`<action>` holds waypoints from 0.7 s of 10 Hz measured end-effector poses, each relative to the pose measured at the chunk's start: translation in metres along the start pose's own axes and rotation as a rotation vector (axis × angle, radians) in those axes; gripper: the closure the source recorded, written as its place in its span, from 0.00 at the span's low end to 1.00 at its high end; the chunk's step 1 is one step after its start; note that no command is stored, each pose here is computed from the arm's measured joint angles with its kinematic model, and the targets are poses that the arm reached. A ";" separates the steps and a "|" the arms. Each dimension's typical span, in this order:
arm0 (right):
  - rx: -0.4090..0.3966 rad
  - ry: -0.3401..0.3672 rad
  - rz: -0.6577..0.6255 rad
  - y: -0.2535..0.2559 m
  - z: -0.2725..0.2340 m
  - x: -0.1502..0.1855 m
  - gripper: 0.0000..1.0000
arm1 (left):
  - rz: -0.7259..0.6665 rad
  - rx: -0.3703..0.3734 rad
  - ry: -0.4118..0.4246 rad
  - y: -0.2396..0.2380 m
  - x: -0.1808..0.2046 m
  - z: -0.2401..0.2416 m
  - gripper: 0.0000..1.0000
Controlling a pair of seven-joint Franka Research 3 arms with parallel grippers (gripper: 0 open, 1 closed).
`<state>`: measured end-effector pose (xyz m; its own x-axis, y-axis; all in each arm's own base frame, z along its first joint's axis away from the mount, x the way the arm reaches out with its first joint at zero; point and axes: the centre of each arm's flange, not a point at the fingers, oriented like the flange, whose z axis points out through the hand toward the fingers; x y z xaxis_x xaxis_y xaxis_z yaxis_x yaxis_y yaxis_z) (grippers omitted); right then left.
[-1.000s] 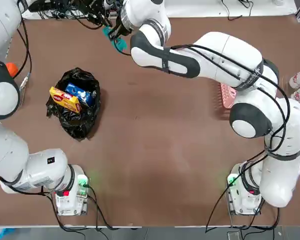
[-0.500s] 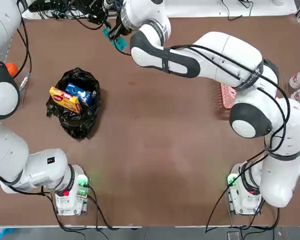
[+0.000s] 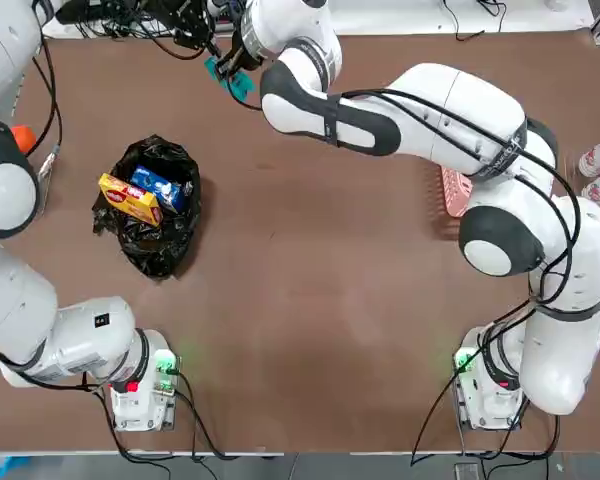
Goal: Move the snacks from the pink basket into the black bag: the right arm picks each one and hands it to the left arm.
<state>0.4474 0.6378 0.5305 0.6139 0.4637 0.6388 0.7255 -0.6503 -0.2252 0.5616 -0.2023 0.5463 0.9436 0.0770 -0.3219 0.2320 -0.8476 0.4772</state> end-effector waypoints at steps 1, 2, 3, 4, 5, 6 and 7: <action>0.000 0.000 0.001 0.000 0.000 0.000 0.56 | -0.001 0.001 -0.003 -0.001 0.000 0.000 0.99; 0.000 0.000 0.001 0.000 0.000 0.000 0.54 | -0.003 0.004 -0.007 -0.002 0.000 0.000 0.99; -0.001 0.001 0.003 0.000 0.000 0.000 0.40 | -0.005 0.019 -0.012 -0.005 0.000 0.000 0.99; -0.003 0.003 0.003 0.001 -0.001 0.001 0.26 | -0.007 0.033 -0.015 -0.008 0.000 0.000 0.99; -0.004 0.005 0.004 0.002 -0.001 0.002 0.10 | -0.007 0.040 -0.019 -0.009 0.000 0.000 0.99; -0.004 0.005 0.004 0.002 -0.002 0.002 0.00 | -0.007 0.044 -0.021 -0.010 0.000 0.001 0.99; -0.004 0.005 0.005 0.002 -0.002 0.002 0.00 | -0.007 0.060 -0.017 -0.012 0.001 0.001 0.99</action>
<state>0.4495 0.6364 0.5326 0.6156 0.4574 0.6417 0.7214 -0.6548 -0.2254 0.5592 -0.1928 0.5394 0.9377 0.0748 -0.3392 0.2236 -0.8772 0.4249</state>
